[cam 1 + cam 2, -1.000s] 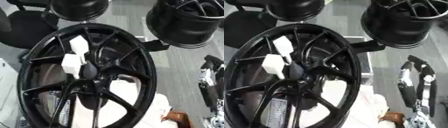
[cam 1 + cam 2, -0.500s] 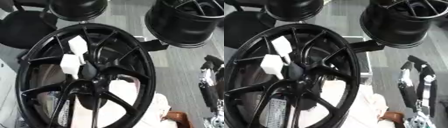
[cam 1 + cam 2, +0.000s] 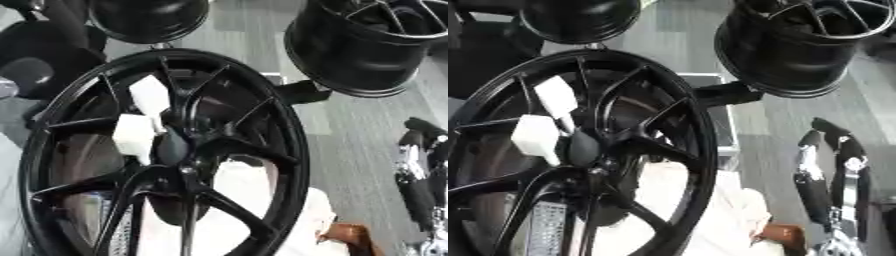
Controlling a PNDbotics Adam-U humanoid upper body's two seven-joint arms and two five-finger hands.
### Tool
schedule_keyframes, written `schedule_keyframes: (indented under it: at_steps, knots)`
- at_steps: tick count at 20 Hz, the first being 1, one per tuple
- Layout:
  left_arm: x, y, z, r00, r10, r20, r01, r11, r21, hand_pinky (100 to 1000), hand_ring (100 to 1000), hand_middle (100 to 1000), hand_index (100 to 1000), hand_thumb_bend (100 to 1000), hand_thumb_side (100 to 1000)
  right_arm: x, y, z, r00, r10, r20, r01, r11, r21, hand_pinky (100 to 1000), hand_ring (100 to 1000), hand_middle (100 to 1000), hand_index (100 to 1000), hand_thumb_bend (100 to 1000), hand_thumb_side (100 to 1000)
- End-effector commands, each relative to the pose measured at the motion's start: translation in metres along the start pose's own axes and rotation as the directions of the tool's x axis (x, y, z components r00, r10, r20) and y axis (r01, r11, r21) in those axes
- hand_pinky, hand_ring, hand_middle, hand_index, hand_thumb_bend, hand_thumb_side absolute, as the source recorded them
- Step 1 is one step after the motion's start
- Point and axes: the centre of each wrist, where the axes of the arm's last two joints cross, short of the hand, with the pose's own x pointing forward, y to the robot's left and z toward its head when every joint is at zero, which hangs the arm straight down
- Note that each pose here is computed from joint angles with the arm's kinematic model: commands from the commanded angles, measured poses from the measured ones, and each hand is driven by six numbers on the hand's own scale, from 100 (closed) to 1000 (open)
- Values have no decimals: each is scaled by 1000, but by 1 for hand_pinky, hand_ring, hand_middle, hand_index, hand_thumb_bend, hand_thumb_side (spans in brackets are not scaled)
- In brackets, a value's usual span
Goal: Pull the pin out of the wheel hub.
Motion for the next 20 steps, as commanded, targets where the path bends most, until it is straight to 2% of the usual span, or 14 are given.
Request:
schedule_keyframes:
  at_steps: [1,11,20]
  knots:
    - [-10,2,-12,998,-65,18,66,994,-92,772,734,682,766,100,296,4,0,-3,1000,-6,23,6,1000,4,893,861,706,769,100,685]
    - [-40,-7,-52,996,-88,16,90,987,-135,775,743,695,783,100,306,7,4,-7,999,-24,31,23,1000,17,893,860,705,769,100,699]
    - [-54,-26,-67,994,-97,47,104,977,-188,806,793,750,846,109,316,9,6,-9,999,-40,33,39,999,19,893,860,705,769,100,706]
